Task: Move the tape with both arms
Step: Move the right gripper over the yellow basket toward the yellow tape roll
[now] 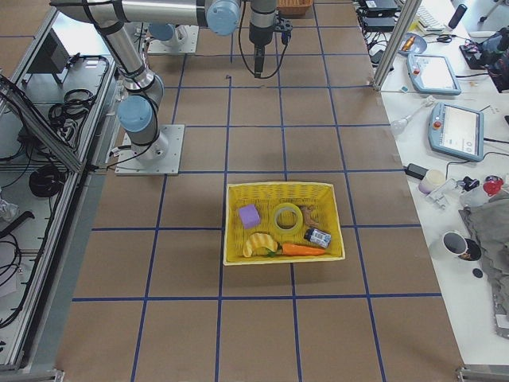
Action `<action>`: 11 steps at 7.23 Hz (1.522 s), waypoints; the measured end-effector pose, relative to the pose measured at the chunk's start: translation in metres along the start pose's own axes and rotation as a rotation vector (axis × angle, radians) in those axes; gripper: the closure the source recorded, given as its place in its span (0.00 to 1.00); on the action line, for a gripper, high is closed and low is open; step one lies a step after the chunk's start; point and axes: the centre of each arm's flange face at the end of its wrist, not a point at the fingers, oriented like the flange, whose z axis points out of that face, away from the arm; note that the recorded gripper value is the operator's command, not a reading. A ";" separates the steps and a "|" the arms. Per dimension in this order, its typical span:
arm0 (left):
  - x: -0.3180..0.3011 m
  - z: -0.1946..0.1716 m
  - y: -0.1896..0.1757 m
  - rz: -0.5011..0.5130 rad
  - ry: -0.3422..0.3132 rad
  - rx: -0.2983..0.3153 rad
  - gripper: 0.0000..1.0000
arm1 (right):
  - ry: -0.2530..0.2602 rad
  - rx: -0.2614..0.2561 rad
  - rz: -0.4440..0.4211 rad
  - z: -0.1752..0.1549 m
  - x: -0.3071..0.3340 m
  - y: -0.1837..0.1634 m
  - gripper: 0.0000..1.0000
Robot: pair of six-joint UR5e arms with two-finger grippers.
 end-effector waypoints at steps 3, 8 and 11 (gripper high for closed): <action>0.000 0.001 0.001 0.000 0.001 -0.002 0.00 | 0.014 -0.010 0.000 0.002 0.002 0.001 0.00; 0.000 0.001 0.002 0.000 0.000 -0.002 0.00 | 0.018 -0.016 0.002 0.003 0.002 0.001 0.00; 0.000 0.001 0.002 0.000 0.000 -0.003 0.00 | 0.018 -0.031 0.000 0.011 0.002 0.004 0.00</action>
